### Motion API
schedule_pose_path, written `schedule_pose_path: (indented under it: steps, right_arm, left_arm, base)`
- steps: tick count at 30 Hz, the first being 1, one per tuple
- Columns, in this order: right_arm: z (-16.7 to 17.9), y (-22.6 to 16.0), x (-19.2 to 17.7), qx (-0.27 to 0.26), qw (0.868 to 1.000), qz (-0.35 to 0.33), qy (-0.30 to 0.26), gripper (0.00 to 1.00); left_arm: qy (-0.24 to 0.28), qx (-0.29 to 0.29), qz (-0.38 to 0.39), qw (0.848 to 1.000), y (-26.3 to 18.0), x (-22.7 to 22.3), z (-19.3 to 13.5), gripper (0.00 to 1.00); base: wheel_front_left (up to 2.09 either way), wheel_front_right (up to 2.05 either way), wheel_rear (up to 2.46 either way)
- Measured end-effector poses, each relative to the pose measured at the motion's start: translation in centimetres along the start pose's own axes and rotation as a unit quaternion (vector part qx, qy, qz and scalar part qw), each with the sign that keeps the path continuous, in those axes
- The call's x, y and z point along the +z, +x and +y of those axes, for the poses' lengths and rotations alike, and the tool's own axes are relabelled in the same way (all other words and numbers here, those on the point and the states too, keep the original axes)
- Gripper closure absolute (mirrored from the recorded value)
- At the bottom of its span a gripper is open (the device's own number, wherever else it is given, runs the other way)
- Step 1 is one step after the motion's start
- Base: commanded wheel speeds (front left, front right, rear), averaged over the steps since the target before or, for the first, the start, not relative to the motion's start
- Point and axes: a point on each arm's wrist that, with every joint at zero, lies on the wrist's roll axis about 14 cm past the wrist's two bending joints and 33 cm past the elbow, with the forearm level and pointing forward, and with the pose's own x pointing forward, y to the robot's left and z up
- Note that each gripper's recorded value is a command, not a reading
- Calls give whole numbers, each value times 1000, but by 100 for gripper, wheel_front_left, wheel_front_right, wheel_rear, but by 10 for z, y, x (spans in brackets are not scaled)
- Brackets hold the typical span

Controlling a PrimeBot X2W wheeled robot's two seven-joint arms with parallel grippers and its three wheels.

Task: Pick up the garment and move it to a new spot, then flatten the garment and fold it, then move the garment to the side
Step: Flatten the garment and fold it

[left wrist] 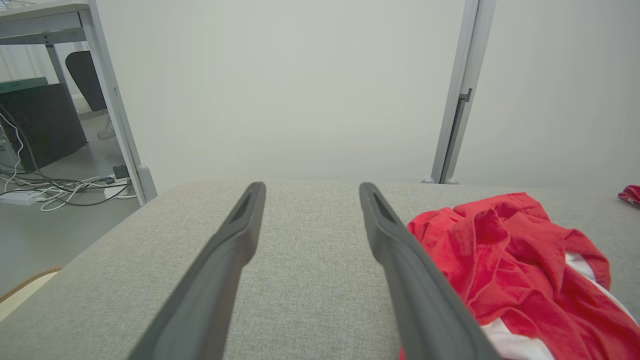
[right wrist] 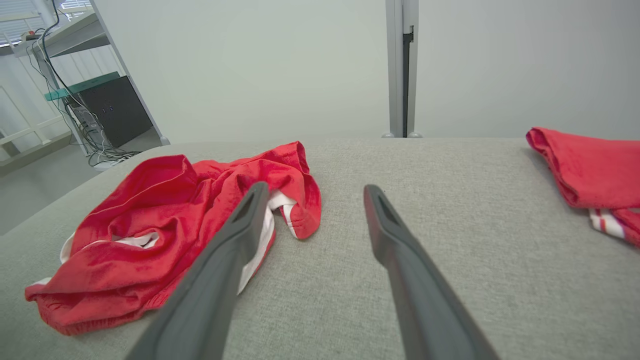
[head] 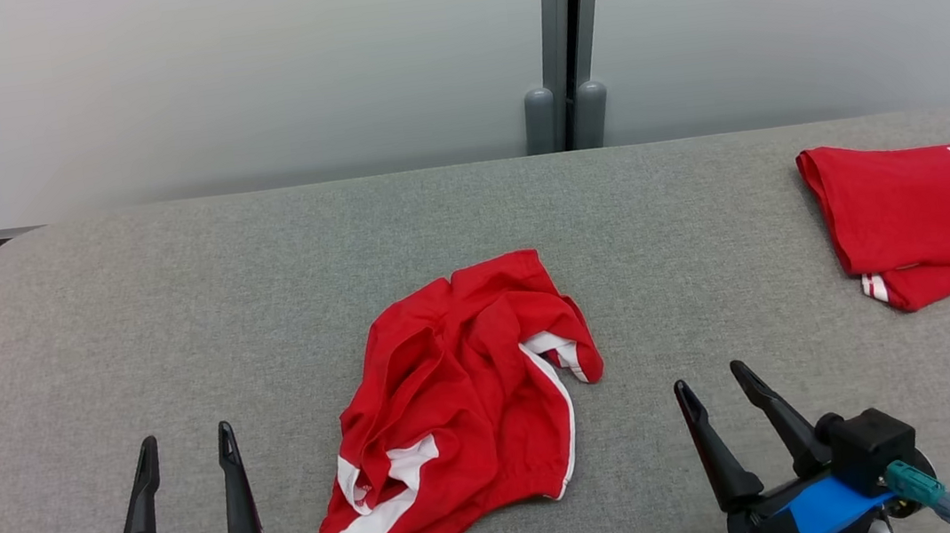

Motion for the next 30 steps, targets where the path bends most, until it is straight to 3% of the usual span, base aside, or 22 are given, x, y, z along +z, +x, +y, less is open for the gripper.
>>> schedule_pose_path:
  steps: [8, 17, 30]
  right_arm:
    - [42, 24, 6, 71, 997, -5, -17, 0]
    - [100, 75, 12, 174, 983, 0, -63, 0]
    - [122, 121, -51, 230, 959, 112, -126, 0]
  left_arm:
    - [3, 5, 3, 1000, -5, -2, 5, 0]
    - [0, 26, 7, 1000, -12, -3, 16, 0]
    - [-6, 69, 25, 997, -16, -12, 36, 0]
  base:
    - [0, 0, 0]
    - [0, 0, 0]
    - [0, 0, 0]
